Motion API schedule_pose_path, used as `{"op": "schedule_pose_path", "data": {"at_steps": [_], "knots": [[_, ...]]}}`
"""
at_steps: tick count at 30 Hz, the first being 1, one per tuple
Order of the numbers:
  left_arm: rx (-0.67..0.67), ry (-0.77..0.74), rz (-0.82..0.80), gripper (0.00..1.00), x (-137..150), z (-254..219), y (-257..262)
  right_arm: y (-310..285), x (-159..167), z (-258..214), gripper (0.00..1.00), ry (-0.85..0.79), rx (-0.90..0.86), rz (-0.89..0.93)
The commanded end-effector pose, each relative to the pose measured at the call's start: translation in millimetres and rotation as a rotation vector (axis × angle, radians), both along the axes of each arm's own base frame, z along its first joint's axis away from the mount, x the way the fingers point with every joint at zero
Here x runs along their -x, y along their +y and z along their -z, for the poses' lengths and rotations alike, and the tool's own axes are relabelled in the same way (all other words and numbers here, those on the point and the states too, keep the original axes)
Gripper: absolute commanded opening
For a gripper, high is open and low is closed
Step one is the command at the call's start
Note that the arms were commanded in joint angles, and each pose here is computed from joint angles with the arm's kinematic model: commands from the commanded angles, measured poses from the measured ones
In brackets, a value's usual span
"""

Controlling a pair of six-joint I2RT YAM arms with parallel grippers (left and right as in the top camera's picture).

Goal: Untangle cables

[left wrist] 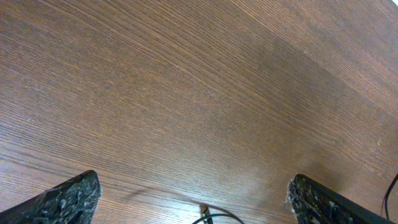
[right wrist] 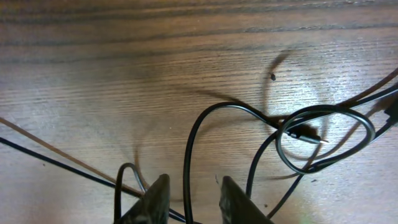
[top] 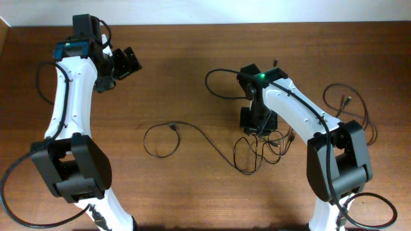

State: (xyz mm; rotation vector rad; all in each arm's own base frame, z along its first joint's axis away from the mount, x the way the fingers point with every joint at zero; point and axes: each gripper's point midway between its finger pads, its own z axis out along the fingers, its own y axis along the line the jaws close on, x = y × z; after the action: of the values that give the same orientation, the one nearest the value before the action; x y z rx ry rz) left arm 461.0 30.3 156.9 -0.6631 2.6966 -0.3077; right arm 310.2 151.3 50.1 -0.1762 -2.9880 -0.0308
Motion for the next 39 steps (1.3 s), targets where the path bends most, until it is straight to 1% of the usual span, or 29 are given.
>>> {"op": "schedule_pose_path", "data": {"at_steps": [1,3,6,7,8,10,11,13,14,16,18,21,25,27,30,33,36,37,39], "knots": [[-0.011,-0.005,0.006,0.99,-0.8,-1.9,0.9,-0.2,-6.2,-4.7,0.18,-0.026,0.009,0.001],[-0.011,-0.006,0.006,0.99,-1.0,-2.1,0.9,-1.3,-3.7,-5.0,0.15,-0.016,0.014,0.000],[-0.011,-0.006,0.006,0.99,-1.0,-2.1,0.9,-5.3,5.3,-6.3,0.12,0.021,0.030,0.000],[-0.011,-0.006,0.006,0.99,-1.0,-2.1,0.9,-6.6,8.3,-6.8,0.07,0.034,0.036,0.000],[-0.011,-0.005,0.006,0.99,-0.9,-2.0,0.9,-7.0,9.4,-7.1,0.04,0.038,0.038,0.000],[-0.011,-0.005,0.006,0.99,-0.8,-1.9,0.9,-4.5,6.5,-8.8,0.04,0.029,0.024,0.001],[-0.011,-0.005,0.006,0.99,-0.9,-1.9,0.9,5.0,3.1,-18.1,0.04,0.026,-0.036,-0.049],[-0.011,-0.005,0.006,0.99,-0.9,-1.9,0.9,33.4,-8.3,-54.5,0.04,-0.010,-0.200,-0.160],[-0.011,-0.006,0.006,0.99,-1.0,-2.1,0.9,46.1,-15.4,-80.7,0.04,-0.046,-0.269,-0.195],[-0.011,-0.006,0.006,0.99,-1.0,-2.1,0.8,67.9,-26.9,-140.3,0.04,-0.150,-0.387,-0.277],[-0.011,-0.006,0.006,0.99,-1.0,-2.1,0.8,87.0,-36.4,-196.4,0.04,-0.294,-0.492,-0.368],[-0.011,-0.005,0.006,0.99,-0.8,-1.9,0.9,100.1,-46.0,-249.1,0.04,-0.465,-0.546,-0.419],[-0.011,-0.006,0.006,0.99,-1.0,-2.1,0.8,104.3,-54.1,-277.1,0.04,-0.577,-0.571,-0.456],[-0.011,-0.005,0.006,0.99,-0.9,-1.9,0.9,104.0,-59.9,-278.6,0.04,-0.603,-0.559,-0.456],[-0.011,-0.005,0.006,0.99,-0.9,-2.0,0.8,91.8,-71.0,-272.0,0.04,-0.630,-0.465,-0.436],[-0.011,-0.005,0.006,0.99,-0.9,-2.0,0.9,65.6,-84.3,-263.1,0.04,-0.659,-0.290,-0.397],[-0.011,-0.005,0.006,0.99,-0.8,-1.9,0.9,30.7,-103.0,-259.5,0.04,-0.710,-0.065,-0.341],[-0.011,-0.005,0.006,0.99,-0.9,-2.0,0.9,19.1,-107.1,-258.9,0.04,-0.719,-0.002,-0.286],[-0.011,-0.005,0.006,0.99,-0.9,-2.0,0.9,9.4,-107.2,-254.3,0.04,-0.706,0.040,-0.203]]}}
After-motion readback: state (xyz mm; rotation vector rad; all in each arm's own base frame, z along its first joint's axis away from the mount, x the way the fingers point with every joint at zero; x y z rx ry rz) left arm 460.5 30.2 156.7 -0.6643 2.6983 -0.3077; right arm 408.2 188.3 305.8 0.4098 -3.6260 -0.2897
